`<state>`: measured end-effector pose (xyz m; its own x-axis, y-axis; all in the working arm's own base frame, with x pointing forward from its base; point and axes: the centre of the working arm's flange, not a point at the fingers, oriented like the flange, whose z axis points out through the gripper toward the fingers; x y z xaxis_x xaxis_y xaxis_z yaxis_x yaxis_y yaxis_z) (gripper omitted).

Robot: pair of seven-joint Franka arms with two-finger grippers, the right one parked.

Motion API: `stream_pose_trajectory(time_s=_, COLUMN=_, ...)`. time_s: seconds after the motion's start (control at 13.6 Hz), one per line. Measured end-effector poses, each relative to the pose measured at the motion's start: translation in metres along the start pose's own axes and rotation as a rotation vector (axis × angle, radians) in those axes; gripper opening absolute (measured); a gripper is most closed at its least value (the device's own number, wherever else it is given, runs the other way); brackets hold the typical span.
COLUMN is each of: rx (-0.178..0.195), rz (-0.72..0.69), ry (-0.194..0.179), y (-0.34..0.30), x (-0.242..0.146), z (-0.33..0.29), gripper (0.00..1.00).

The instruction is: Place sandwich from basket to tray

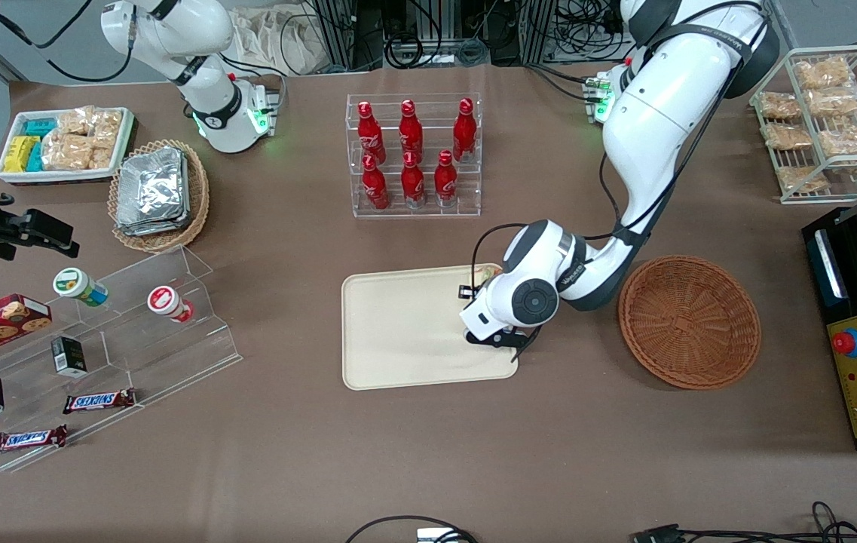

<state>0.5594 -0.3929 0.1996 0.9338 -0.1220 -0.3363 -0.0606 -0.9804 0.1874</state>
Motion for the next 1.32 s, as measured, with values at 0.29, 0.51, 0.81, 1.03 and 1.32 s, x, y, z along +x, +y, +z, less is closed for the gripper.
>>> stream_pose_trajectory(time_s=0.29, rx=-0.012, rz=-0.001, ry=0.027, y=0.001, x=0.004, z=-0.005, gripper=0.85)
stream_pose_trajectory(time_s=0.51, rx=-0.024, rz=-0.006, ry=0.056, y=0.000, x=0.010, z=-0.017, gripper=1.00)
stream_pose_trajectory(time_s=0.81, rx=-0.056, rz=-0.041, ry=0.170, y=-0.020, x=0.026, z=-0.087, gripper=1.00)
stream_pose_trajectory(time_s=1.03, rx=-0.058, rz=-0.082, ry=0.234, y=-0.056, x=0.015, z=-0.173, gripper=1.00)
stream_pose_trajectory(time_s=1.32, rx=0.063, rz=-0.123, ry=0.252, y=-0.122, x=-0.033, z=-0.284, gripper=1.00)
